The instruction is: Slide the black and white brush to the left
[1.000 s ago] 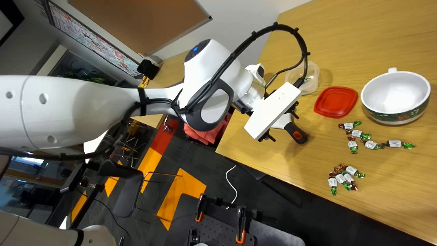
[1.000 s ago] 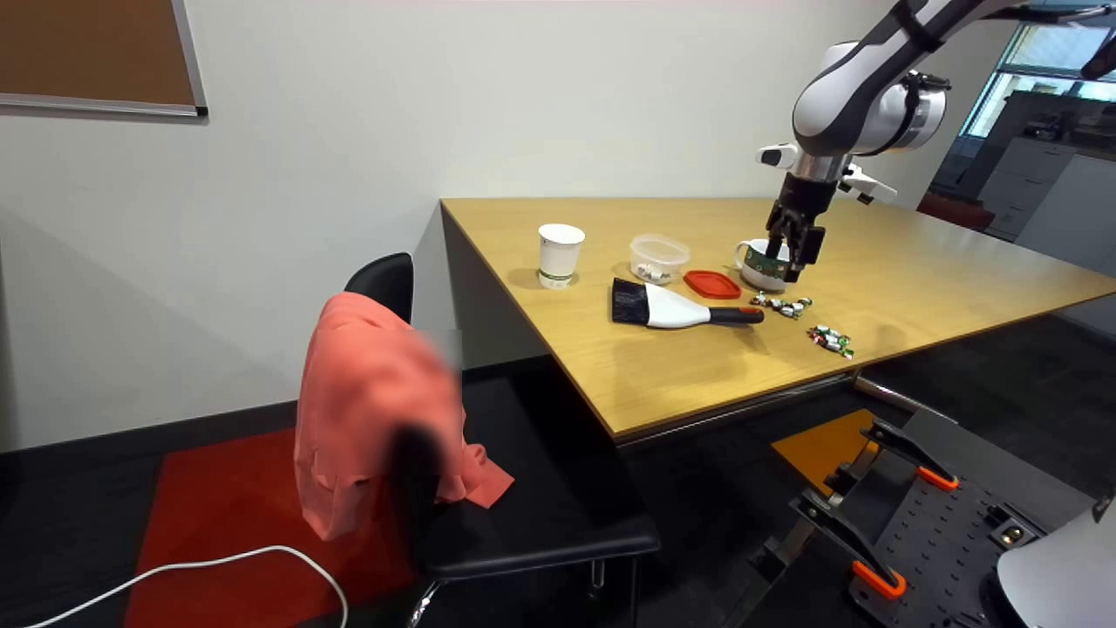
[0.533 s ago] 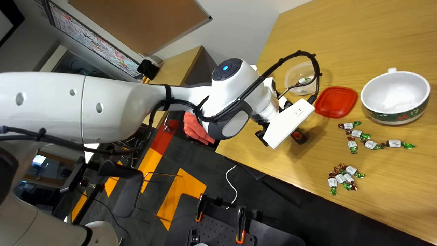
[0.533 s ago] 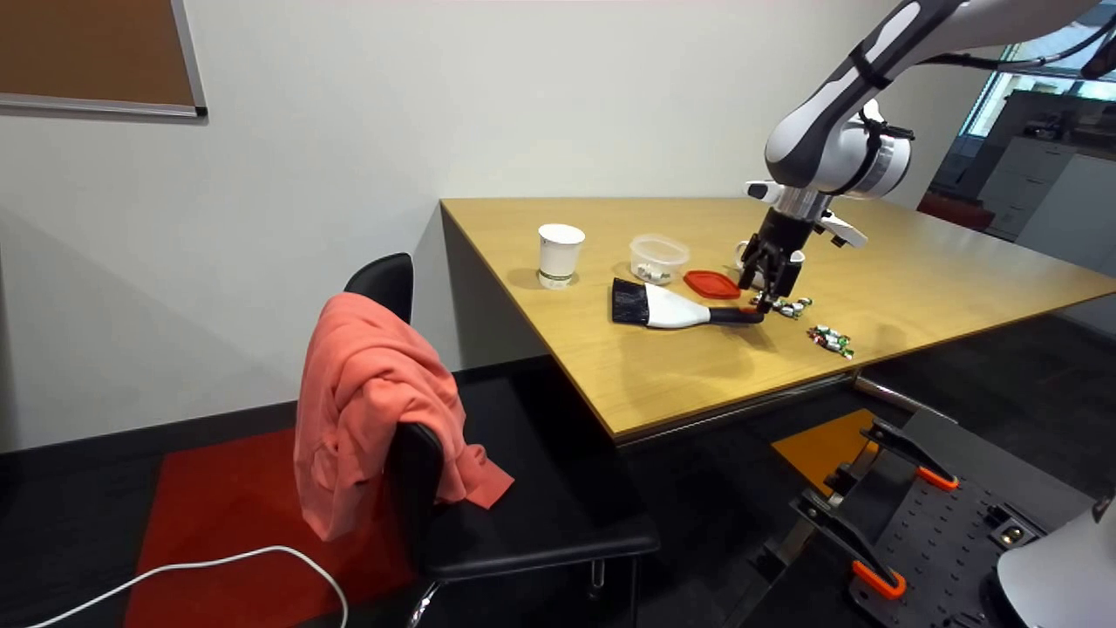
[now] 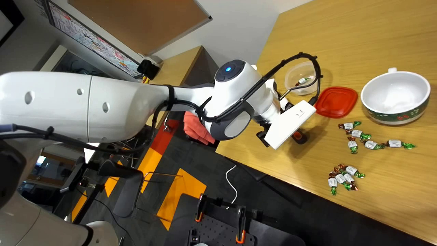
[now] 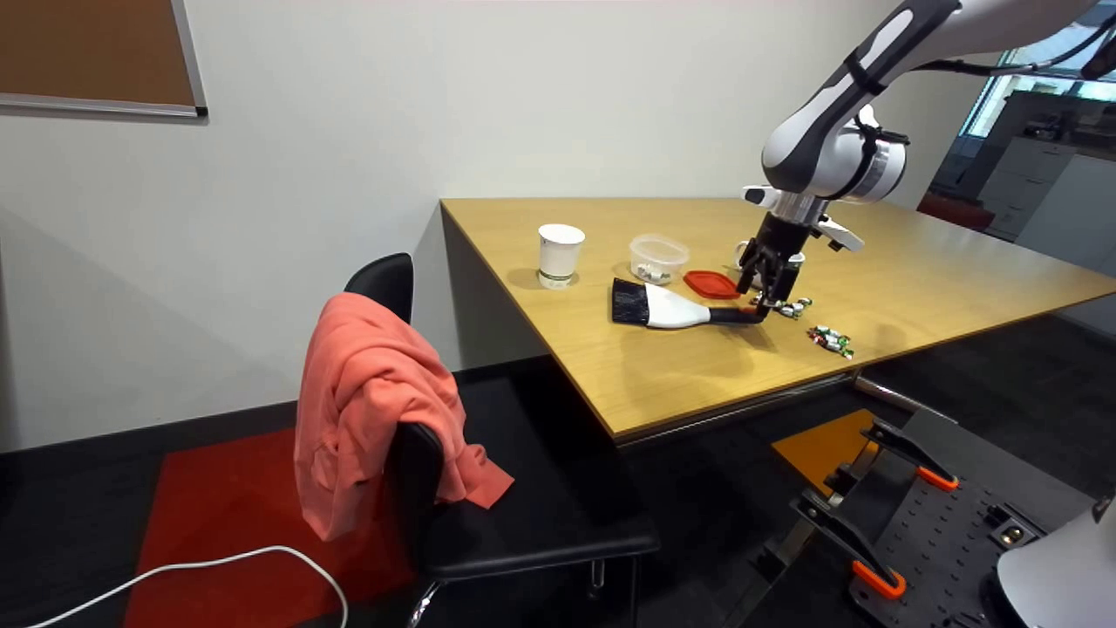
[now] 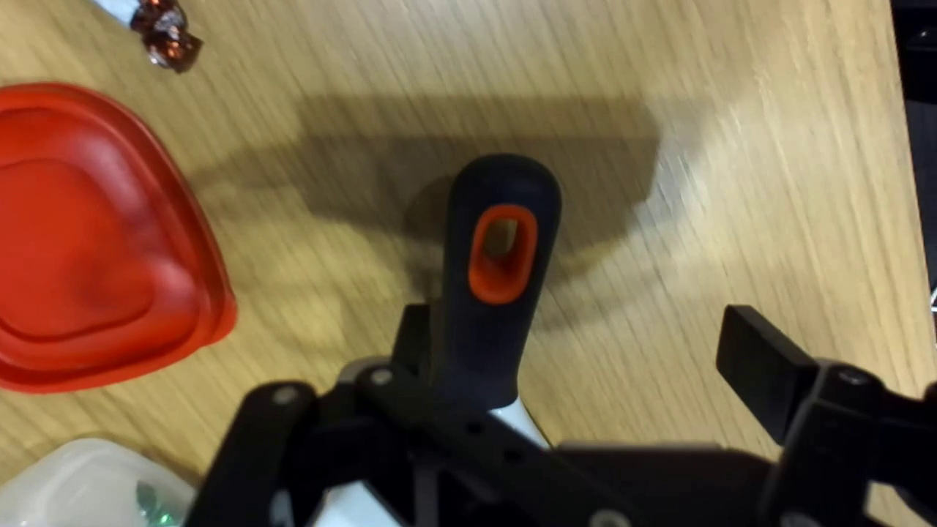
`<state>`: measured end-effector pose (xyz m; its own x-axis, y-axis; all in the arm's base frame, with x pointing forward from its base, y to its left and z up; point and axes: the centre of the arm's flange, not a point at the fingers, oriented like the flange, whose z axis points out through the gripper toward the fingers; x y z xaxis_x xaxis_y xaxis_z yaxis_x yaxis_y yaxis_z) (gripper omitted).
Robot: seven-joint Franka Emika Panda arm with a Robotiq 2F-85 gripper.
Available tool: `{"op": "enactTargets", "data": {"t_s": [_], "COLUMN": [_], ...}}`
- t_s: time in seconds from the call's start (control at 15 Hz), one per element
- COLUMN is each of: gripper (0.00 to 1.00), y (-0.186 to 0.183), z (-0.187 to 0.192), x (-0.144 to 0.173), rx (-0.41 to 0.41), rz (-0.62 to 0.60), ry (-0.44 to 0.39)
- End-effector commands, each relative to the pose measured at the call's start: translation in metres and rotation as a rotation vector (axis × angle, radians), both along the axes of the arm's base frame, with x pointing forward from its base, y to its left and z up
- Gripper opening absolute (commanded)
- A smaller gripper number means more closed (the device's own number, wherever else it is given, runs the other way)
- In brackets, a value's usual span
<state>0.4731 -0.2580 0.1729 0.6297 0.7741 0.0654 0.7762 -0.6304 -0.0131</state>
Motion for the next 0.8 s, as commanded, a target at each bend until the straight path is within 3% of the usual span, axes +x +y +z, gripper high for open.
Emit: {"op": "enactTargets", "data": {"t_s": [0.0, 0.47, 0.53, 0.6, 0.73], "gripper": [1.00, 1.00, 0.89, 0.72, 0.59], "y": [0.001, 0.000, 0.000, 0.000, 0.000], "z": [-0.012, -0.033, -0.035, -0.038, -0.041], "x": [0.009, 0.017, 0.019, 0.020, 0.022], "rx": [-0.011, -0.050, -0.052, -0.053, -0.058], "rz": [-0.010, -0.063, -0.070, -0.073, -0.082], "ry": [-0.018, -0.027, -0.024, -0.020, -0.012]}}
